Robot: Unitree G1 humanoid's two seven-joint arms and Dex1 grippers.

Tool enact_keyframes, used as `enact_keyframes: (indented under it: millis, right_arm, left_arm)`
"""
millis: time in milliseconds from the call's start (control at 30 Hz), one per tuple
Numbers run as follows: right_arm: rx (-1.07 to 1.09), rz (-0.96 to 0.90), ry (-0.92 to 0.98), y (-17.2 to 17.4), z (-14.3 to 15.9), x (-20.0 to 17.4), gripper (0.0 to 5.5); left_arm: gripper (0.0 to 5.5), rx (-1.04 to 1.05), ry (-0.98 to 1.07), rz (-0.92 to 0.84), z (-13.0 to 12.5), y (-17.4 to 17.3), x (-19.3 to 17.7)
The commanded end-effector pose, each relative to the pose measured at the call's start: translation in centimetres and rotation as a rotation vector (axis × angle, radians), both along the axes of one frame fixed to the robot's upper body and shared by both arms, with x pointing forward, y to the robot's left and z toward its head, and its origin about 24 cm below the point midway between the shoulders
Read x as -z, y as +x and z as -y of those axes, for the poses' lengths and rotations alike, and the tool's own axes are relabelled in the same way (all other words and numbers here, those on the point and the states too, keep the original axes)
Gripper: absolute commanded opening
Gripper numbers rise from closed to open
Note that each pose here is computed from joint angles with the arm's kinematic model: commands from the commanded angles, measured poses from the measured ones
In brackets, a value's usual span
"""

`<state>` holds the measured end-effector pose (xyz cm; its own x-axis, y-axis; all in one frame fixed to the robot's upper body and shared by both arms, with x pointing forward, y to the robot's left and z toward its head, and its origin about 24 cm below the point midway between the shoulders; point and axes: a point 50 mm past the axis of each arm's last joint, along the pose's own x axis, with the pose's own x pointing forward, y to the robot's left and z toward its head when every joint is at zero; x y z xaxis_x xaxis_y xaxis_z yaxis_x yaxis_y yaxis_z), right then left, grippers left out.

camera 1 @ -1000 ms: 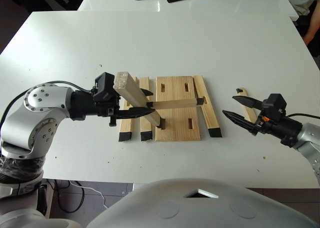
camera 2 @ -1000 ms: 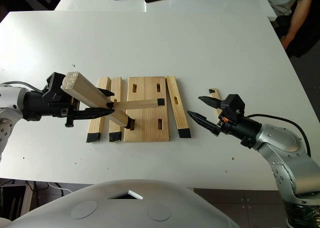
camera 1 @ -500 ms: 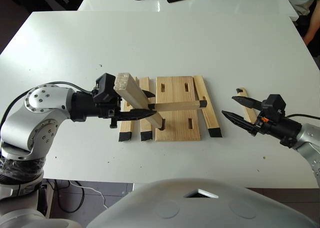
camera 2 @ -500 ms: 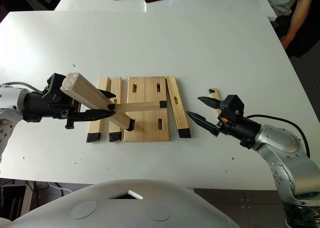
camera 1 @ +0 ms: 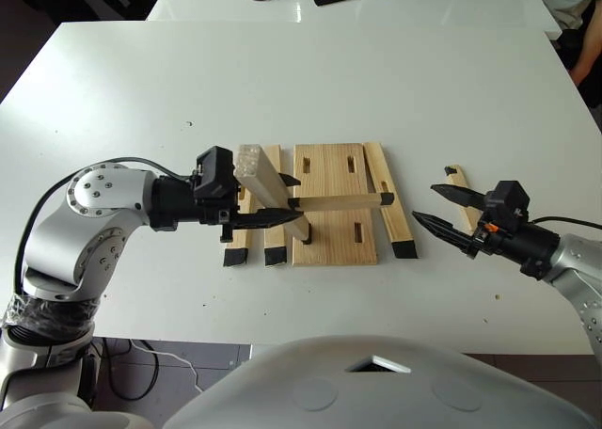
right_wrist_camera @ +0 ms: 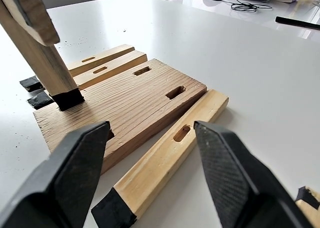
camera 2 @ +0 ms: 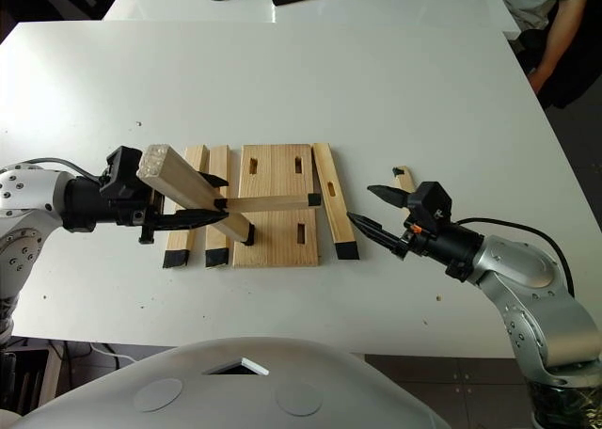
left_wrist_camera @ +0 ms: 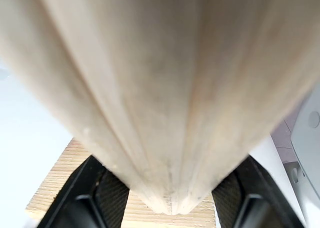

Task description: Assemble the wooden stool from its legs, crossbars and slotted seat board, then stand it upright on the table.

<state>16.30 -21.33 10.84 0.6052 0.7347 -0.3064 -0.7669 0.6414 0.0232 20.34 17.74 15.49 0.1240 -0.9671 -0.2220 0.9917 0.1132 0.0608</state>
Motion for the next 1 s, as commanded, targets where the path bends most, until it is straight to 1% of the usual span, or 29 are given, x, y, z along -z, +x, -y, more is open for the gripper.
enact_keyframes:
  millis: [33,167,367,500,800,900,1000]
  right_arm:
    - [0.002,0.009,-0.006,0.0,0.0,-0.1,3.11]
    - [0.002,0.010,-0.007,0.0,0.1,-0.1,3.11]
    - [-0.005,0.008,-0.014,0.1,0.1,0.0,3.11]
    - [-0.016,0.006,-0.021,0.2,0.1,0.0,3.11]
    - [-0.053,-0.001,-0.051,0.5,0.1,0.1,3.11]
    - [-0.068,-0.001,-0.051,0.7,-0.1,0.1,3.11]
    - [-0.079,-0.002,-0.051,0.8,-0.2,0.1,3.11]
  left_arm:
    - [2.10,-0.020,0.047,0.045,-0.4,0.4,0.1]
    - [2.10,-0.004,0.066,0.059,-0.4,0.1,0.4]
    - [2.10,0.041,0.176,0.098,-0.6,-0.8,2.5]
    - [2.10,0.035,0.185,0.098,-0.4,-1.0,3.4]
    - [2.10,-0.046,0.107,-0.030,0.2,0.8,3.6]
    - [2.10,-0.061,0.137,-0.066,0.2,1.5,4.4]
    - [2.10,-0.041,0.188,-0.050,0.5,1.5,5.2]
